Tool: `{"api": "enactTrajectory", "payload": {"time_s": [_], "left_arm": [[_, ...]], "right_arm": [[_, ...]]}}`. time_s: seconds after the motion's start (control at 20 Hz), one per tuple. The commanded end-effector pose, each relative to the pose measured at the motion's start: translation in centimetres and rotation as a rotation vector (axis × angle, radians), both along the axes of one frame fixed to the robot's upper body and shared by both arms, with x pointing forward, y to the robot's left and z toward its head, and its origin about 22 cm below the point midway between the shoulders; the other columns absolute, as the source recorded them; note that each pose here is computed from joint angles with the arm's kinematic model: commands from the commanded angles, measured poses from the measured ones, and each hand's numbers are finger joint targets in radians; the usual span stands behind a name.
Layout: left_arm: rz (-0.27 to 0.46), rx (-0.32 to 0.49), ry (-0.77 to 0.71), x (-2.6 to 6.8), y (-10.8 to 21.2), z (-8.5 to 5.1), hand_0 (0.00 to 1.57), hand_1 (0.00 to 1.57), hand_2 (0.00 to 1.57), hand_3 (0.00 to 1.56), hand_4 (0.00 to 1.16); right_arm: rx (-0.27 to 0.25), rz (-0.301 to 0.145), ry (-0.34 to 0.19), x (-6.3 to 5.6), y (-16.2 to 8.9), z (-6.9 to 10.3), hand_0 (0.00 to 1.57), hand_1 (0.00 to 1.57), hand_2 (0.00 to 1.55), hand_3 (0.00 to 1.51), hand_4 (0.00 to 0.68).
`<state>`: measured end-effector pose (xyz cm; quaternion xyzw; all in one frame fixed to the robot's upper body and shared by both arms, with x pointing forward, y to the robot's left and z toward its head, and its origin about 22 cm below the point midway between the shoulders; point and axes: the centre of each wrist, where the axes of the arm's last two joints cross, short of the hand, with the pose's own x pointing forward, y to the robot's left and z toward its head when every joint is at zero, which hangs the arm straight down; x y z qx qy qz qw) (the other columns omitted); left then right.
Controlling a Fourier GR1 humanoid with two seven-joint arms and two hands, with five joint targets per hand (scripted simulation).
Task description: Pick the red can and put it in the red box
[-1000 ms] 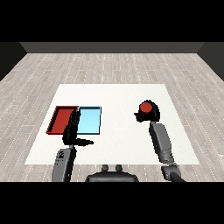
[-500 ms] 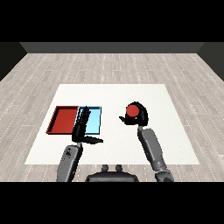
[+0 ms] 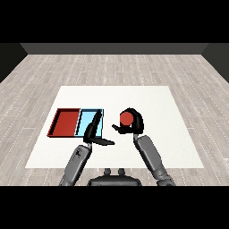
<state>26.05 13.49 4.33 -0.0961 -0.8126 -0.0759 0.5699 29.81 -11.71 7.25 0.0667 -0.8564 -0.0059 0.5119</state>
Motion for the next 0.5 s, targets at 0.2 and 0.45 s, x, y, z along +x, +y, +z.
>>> {"api": "enactTrajectory", "payload": {"time_s": [0.2,0.45], "left_arm": [[-0.015,0.011,0.062,-1.12,-3.5,-3.6,0.0,0.0,0.0,0.0,0.0],[-0.029,-0.001,0.088,-1.23,-3.9,-4.5,0.0,0.0,0.0,0.0,0.0]], "right_arm": [[-0.01,0.01,-0.023,-0.8,0.8,-0.7,1.45,1.45,1.44,1.4,0.647],[0.008,0.033,-0.046,-0.4,2.5,-0.3,1.47,1.47,1.44,1.39,0.652]]}}
